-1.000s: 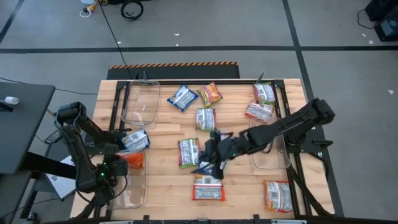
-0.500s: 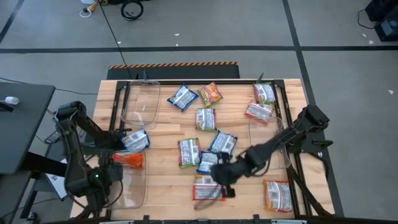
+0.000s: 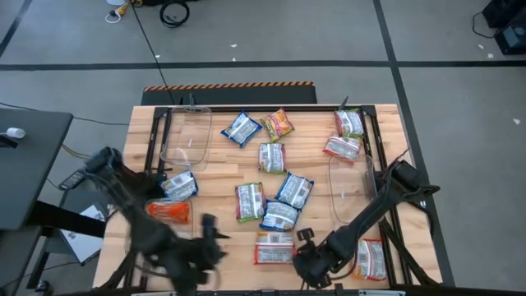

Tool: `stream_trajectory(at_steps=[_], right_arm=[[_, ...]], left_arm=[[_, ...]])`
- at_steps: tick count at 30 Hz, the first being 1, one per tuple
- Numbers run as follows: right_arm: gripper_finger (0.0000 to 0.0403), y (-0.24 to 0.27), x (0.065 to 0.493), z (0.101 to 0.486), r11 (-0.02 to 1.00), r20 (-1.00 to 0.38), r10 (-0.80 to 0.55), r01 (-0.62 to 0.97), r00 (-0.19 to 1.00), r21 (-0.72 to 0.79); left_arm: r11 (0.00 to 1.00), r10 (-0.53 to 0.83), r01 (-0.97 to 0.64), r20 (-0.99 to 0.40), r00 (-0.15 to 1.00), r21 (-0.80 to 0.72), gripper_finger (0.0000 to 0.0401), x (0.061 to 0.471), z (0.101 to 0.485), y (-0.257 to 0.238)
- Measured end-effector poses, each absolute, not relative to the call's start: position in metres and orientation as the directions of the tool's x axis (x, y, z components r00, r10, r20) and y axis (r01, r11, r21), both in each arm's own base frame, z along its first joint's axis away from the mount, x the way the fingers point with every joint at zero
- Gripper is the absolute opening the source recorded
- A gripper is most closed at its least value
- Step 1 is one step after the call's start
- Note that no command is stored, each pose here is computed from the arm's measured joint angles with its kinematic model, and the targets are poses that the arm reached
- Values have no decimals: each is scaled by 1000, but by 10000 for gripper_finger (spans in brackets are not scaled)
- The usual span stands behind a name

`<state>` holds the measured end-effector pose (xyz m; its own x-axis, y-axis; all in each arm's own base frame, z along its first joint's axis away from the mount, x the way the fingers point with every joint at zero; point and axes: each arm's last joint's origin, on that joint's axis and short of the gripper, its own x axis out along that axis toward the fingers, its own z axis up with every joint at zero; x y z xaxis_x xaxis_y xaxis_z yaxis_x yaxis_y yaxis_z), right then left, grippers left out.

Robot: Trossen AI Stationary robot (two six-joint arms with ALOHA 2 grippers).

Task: Sort Maruchan noodles
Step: Put the left orange noodle pack into the bottom left transparent bin

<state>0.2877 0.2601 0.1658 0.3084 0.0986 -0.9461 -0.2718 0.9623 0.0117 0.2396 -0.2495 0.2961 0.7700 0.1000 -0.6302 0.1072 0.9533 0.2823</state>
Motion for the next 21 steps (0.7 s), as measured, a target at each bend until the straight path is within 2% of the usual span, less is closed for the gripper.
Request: stream_trajectory(at_steps=[5,8,12,15,18,21], right_arm=[[73,268,290,143,955,-954,85,-297,289,-5],[73,268,302,138,951,-926,95,-309,366,-25],[73,259,325,147,969,-851,54,-234,523,-82],[73,246,339,157,977,-811,11,-178,584,-115],[73,232,344,171,988,-801,-4,-123,598,-98],[73,225,340,189,995,-795,-1,-80,607,-62]], left_arm=[[943,42,178,-632,773,281,219,285,258,-264],[949,26,187,-652,758,255,219,299,237,-268],[960,-8,187,-643,765,210,219,308,220,-279],[959,-50,219,-651,758,182,219,313,201,-290],[944,-19,233,-666,745,234,219,315,180,-295],[914,75,212,-656,751,346,219,317,164,-295]])
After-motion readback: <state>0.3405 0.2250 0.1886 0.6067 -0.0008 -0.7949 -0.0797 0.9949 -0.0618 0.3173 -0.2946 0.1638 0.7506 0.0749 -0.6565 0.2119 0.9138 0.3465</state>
